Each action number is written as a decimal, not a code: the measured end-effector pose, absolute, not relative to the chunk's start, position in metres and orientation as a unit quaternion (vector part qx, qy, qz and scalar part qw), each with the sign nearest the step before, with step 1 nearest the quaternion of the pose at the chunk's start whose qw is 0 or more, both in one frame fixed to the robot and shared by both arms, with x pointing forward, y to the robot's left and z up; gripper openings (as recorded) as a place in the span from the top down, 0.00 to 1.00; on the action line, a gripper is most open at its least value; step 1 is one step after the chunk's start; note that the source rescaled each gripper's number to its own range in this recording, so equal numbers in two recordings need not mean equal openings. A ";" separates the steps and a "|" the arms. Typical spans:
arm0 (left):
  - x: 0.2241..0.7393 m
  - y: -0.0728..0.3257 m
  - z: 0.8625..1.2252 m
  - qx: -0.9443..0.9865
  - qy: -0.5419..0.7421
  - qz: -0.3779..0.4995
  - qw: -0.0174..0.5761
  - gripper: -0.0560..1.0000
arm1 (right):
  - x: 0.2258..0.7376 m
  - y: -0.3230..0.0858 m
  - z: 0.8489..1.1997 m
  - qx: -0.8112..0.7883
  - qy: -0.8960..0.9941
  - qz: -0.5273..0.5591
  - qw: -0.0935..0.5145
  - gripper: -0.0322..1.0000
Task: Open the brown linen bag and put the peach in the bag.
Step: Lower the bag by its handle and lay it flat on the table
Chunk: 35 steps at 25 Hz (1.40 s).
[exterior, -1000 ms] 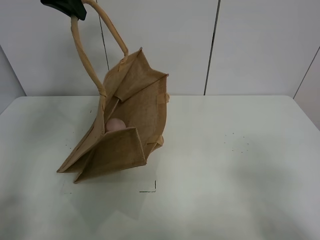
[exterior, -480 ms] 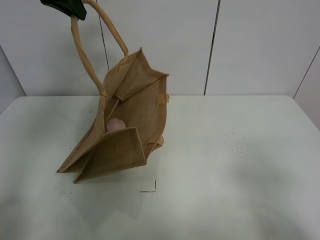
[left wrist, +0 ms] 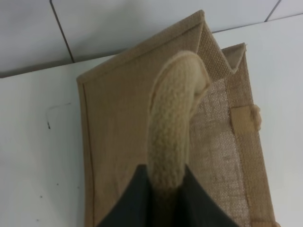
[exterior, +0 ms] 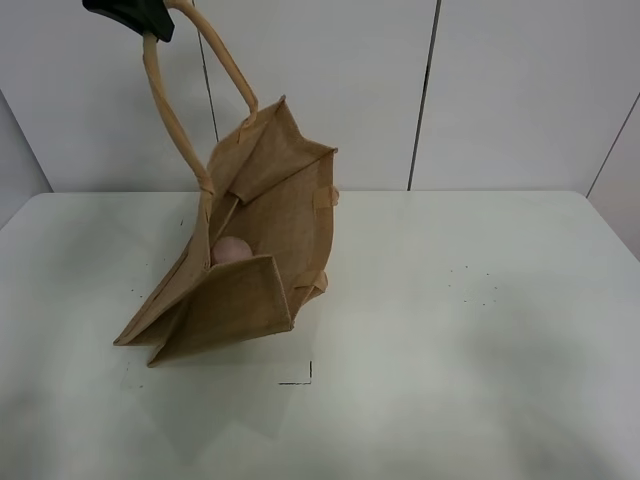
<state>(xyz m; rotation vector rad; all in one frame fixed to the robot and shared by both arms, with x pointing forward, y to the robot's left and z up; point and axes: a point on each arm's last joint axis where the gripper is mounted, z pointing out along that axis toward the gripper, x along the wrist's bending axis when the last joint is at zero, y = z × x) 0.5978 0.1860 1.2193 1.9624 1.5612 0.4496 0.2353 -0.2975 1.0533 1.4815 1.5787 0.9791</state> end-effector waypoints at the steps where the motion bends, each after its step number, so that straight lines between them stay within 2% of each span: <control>1: 0.602 0.183 1.214 0.739 0.587 0.159 0.291 0.95 | 0.235 -0.297 1.053 0.578 0.616 0.382 0.373 0.00; 4: 0.619 0.173 1.189 0.748 0.589 0.122 0.279 0.95 | 0.235 -0.297 1.053 0.578 0.616 0.382 0.373 0.00; 13: 0.673 0.148 1.085 0.771 0.601 0.021 0.210 0.95 | 0.235 -0.297 1.053 0.578 0.616 0.382 0.373 0.00; 21: 0.697 0.133 0.995 0.781 0.600 -0.064 0.159 0.93 | 0.235 -0.297 1.053 0.578 0.616 0.382 0.373 0.00; 23: 0.699 0.131 0.983 0.783 0.598 -0.077 0.154 0.82 | 0.235 -0.297 1.053 0.578 0.616 0.382 0.373 0.00; 28: 0.699 0.129 0.983 0.785 0.592 -0.082 0.159 0.19 | 0.235 -0.297 1.053 0.578 0.616 0.383 0.373 0.00; 31: 0.699 0.129 0.983 0.786 0.592 -0.082 0.159 0.06 | 0.235 -0.297 1.053 0.578 0.616 0.383 0.373 0.00; 35: 0.700 0.135 0.984 0.792 0.592 -0.056 0.140 0.03 | 0.235 -0.297 1.053 0.578 0.616 0.383 0.373 0.00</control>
